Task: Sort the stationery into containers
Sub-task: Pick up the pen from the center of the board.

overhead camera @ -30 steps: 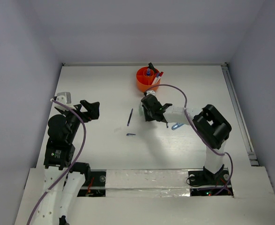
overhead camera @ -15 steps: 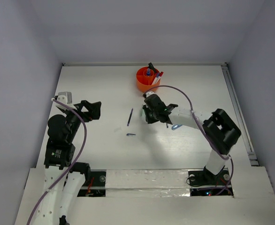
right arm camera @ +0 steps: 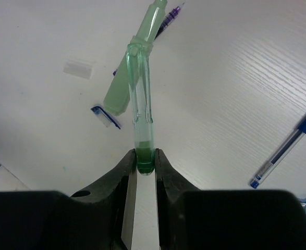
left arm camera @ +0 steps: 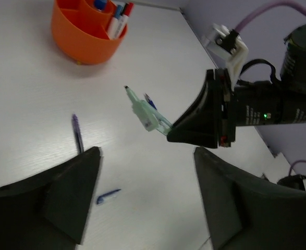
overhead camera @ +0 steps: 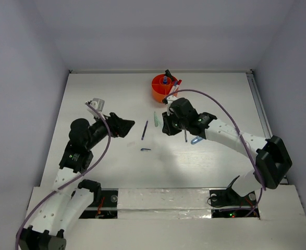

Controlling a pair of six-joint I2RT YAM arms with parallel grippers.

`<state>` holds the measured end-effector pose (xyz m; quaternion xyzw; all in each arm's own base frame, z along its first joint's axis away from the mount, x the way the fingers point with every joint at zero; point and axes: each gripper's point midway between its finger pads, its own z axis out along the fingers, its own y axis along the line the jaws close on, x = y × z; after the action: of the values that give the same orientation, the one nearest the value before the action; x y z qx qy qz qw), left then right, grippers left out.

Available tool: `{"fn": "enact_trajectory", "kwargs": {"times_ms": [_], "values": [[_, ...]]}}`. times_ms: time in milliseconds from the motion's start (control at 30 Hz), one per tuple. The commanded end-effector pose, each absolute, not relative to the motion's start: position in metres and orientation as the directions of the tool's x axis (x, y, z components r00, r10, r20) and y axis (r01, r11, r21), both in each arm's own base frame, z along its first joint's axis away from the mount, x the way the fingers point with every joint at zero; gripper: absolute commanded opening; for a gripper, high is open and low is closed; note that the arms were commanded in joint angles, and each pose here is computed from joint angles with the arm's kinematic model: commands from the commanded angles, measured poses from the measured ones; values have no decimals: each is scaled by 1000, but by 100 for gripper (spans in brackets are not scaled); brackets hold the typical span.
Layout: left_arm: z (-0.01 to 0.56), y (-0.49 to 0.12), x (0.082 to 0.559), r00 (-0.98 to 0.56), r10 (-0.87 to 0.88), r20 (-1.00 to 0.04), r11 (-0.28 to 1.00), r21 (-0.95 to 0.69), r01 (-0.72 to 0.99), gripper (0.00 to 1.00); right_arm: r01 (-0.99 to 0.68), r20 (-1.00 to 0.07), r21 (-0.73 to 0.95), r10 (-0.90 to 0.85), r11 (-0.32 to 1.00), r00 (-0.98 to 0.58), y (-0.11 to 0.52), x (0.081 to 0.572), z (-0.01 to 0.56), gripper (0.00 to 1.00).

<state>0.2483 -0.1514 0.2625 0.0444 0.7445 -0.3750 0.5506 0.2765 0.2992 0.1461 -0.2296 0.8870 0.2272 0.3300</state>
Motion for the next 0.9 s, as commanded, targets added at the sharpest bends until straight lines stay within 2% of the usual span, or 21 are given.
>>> {"fn": "enact_trajectory", "kwargs": {"times_ms": [0, 33, 67, 100, 200, 367, 633, 867], "values": [[291, -179, 242, -350, -404, -845, 632, -535, 561, 64, -602, -712, 271, -264, 751, -650, 309, 272, 171, 0], [290, -184, 242, -357, -411, -839, 629, -545, 555, 56, -601, -709, 271, -266, 752, -653, 309, 272, 171, 0], [286, -198, 235, -382, -400, -833, 613, -553, 565, 40, -599, -710, 273, -263, 753, -654, 310, 272, 173, 0], [280, -197, 242, -370, -417, -830, 646, -557, 522, 37, -599, -708, 276, -263, 752, -656, 310, 271, 173, 0], [251, -210, 247, -401, -396, -826, 704, -553, 445, 37, -601, -713, 282, -256, 748, -653, 311, 271, 177, 0], [204, -229, 256, -436, -323, -840, 794, -491, 358, 41, -615, -717, 301, -252, 728, -649, 314, 267, 181, 0], [206, -225, 273, -363, -386, -848, 812, -499, 303, 43, -626, -725, 299, -255, 720, -640, 309, 261, 189, 0], [184, -228, 293, -382, -339, -860, 867, -443, 228, 42, -634, -722, 313, -257, 707, -642, 310, 257, 190, 0]]}}
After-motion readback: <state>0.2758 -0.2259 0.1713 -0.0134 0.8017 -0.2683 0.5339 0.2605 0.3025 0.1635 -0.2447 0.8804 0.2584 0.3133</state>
